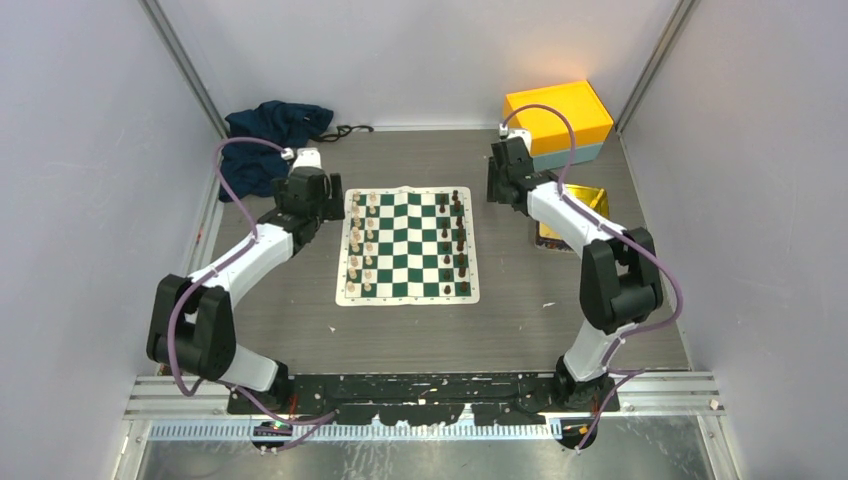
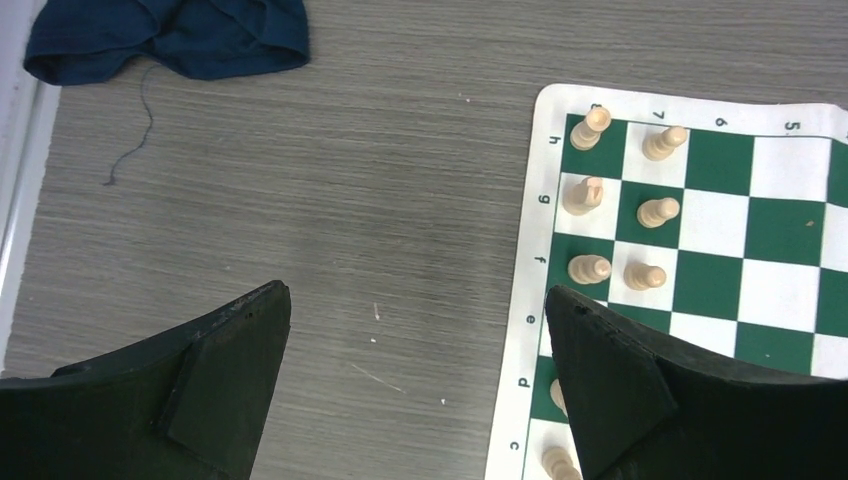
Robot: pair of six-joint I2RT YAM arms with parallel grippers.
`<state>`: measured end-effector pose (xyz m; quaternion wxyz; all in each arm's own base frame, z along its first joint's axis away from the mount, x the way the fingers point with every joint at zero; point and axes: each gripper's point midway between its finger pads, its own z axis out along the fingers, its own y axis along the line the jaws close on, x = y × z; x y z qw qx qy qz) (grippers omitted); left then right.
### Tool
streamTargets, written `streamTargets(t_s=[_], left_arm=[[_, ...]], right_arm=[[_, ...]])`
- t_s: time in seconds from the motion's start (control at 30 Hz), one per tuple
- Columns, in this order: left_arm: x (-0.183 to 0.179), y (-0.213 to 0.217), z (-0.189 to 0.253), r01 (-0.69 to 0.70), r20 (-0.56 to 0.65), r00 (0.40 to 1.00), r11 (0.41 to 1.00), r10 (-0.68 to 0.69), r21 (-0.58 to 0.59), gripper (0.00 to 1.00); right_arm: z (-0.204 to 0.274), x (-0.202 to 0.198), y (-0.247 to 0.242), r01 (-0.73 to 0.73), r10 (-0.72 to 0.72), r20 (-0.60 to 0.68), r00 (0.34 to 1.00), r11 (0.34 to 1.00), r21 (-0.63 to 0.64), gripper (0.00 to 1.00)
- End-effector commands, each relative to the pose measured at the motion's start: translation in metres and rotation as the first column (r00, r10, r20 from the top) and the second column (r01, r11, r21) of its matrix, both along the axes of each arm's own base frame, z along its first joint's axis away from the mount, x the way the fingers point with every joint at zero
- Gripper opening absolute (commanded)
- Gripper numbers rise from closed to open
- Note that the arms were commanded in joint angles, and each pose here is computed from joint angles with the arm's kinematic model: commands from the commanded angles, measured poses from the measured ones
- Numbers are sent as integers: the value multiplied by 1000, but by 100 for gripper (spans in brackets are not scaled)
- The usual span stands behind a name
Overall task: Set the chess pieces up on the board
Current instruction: Reset both arms
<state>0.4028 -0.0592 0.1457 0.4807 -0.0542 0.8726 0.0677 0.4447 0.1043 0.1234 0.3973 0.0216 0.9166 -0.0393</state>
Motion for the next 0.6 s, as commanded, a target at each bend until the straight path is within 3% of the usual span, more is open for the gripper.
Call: streamTargets(t_s=[0.0, 0.57], left_arm=[[23, -2, 7, 25, 108, 994, 999, -23, -21, 99], [28, -11, 0, 71, 133, 989, 996, -63, -53, 99]], right_arm=[[50, 5, -6, 59, -65, 187, 980, 998, 39, 54], [43, -9, -29, 184, -180, 237, 955, 983, 7, 55]])
